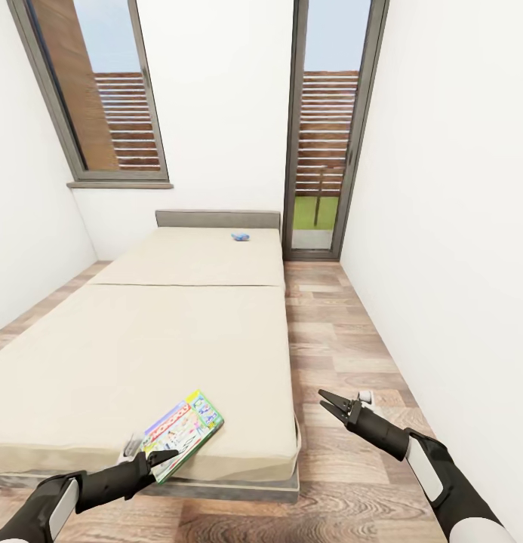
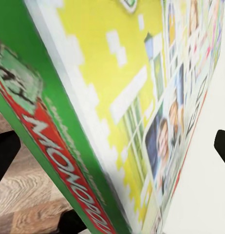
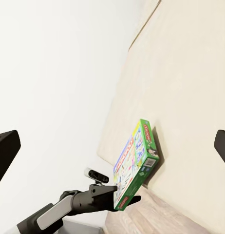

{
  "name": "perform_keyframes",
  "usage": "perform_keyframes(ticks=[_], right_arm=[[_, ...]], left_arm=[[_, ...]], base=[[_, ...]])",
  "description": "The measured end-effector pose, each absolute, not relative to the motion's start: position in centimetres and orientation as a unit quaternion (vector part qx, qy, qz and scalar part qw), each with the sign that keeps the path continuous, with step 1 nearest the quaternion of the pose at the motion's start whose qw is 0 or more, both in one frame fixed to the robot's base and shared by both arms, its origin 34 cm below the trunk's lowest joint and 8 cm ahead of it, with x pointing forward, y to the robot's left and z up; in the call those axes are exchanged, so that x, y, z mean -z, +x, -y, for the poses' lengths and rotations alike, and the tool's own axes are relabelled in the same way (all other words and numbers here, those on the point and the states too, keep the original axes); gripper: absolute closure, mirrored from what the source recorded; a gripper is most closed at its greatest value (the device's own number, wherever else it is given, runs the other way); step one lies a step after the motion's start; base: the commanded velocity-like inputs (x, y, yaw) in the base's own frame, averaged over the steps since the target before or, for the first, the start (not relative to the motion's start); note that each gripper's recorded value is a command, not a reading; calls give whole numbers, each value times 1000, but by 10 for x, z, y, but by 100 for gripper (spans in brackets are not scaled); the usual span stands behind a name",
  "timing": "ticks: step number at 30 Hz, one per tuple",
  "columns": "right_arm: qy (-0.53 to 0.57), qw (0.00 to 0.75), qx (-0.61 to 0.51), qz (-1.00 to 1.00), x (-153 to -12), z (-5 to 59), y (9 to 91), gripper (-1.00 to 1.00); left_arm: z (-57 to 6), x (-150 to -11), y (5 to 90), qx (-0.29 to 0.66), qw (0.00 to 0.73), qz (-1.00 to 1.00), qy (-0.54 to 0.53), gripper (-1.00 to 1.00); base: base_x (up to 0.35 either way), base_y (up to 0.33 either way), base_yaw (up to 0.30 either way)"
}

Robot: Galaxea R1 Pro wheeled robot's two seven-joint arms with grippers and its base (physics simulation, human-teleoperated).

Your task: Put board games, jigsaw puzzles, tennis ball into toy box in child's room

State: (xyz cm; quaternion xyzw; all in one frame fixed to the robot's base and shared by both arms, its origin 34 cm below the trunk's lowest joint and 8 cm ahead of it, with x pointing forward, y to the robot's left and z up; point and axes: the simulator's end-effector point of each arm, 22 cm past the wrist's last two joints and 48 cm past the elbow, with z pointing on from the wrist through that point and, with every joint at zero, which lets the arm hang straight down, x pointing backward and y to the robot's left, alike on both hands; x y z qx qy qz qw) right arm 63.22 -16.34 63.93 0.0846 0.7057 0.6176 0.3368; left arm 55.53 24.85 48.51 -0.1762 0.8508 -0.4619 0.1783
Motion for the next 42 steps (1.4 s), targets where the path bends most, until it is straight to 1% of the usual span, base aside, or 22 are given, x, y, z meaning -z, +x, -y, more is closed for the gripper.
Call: perform_keyframes(ticks=[8, 9, 35, 36, 37, 42], right_arm=[[85, 337, -617, -706, -639, 163, 632, -100], [85, 337, -617, -706, -639, 163, 632, -100], [85, 336, -617, -706, -672, 164, 638, -100], [78, 342, -614, -707, -679, 166, 641, -100], [70, 348, -614, -705, -688, 165, 643, -100], [35, 363, -614, -700, -723, 160, 641, -100]], left_arm=[[-248, -486, 556, 463, 180, -850, -176, -100], [-248, -486, 556, 463, 181, -850, -176, 100], [-248, -524, 564, 473, 182, -843, -181, 100], [-253, -551, 569, 507, 179, -824, -178, 100], [-256, -563, 574, 517, 181, -817, -181, 100], [-261, -592, 585, 521, 186, -817, -166, 100]], base=[[1, 0, 0], [0, 0, 0], [0, 0, 0], [0, 0, 0], [0, 0, 0], [0, 0, 0]])
